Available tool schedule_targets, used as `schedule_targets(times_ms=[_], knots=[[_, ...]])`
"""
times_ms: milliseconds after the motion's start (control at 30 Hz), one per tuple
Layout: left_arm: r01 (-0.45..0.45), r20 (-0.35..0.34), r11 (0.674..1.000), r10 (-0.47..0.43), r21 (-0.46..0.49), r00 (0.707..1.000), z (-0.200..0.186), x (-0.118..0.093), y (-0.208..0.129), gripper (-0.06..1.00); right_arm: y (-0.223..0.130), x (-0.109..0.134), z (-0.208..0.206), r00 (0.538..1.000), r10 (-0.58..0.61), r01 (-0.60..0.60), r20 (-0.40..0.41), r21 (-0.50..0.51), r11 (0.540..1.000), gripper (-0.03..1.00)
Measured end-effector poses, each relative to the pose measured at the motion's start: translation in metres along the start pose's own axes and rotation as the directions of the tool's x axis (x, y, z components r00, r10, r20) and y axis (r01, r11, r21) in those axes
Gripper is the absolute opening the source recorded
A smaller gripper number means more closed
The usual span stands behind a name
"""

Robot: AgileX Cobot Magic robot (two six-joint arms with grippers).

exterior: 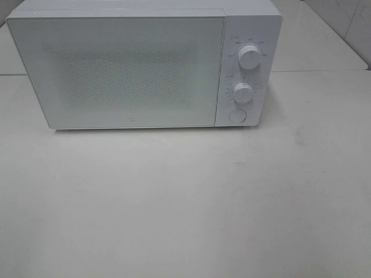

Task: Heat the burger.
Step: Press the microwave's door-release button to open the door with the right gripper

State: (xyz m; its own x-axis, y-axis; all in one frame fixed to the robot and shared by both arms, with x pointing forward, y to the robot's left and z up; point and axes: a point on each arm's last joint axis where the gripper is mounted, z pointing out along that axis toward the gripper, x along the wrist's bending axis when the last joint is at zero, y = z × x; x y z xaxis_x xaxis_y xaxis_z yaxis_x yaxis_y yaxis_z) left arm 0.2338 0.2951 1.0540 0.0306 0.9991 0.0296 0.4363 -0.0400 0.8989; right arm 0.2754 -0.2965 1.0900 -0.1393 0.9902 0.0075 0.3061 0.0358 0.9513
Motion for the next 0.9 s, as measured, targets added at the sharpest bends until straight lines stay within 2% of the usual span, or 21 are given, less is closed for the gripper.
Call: schedule_targets(times_ms=[233,433,900], knots=[[0.0,0.0,1.0,0.0,0.0,1.0,0.0,0.0,0.0,0.99,0.017,0.004,0.033,1.0,-0.009,0.009,-0.013,-0.021,1.0,0.71],[0.0,0.0,1.0,0.0,0.0,1.0,0.0,0.0,0.0,0.99,0.023,0.006,0.06,1.0,-0.015,0.015,-0.021,0.003,1.0,0.71],[0.0,0.0,1.0,0.0,0.0,1.0,0.0,0.0,0.0,0.99,0.027,0.013,0.131,0.999,-0.023,0.023,-0.047,0.017,1.0,0.71]])
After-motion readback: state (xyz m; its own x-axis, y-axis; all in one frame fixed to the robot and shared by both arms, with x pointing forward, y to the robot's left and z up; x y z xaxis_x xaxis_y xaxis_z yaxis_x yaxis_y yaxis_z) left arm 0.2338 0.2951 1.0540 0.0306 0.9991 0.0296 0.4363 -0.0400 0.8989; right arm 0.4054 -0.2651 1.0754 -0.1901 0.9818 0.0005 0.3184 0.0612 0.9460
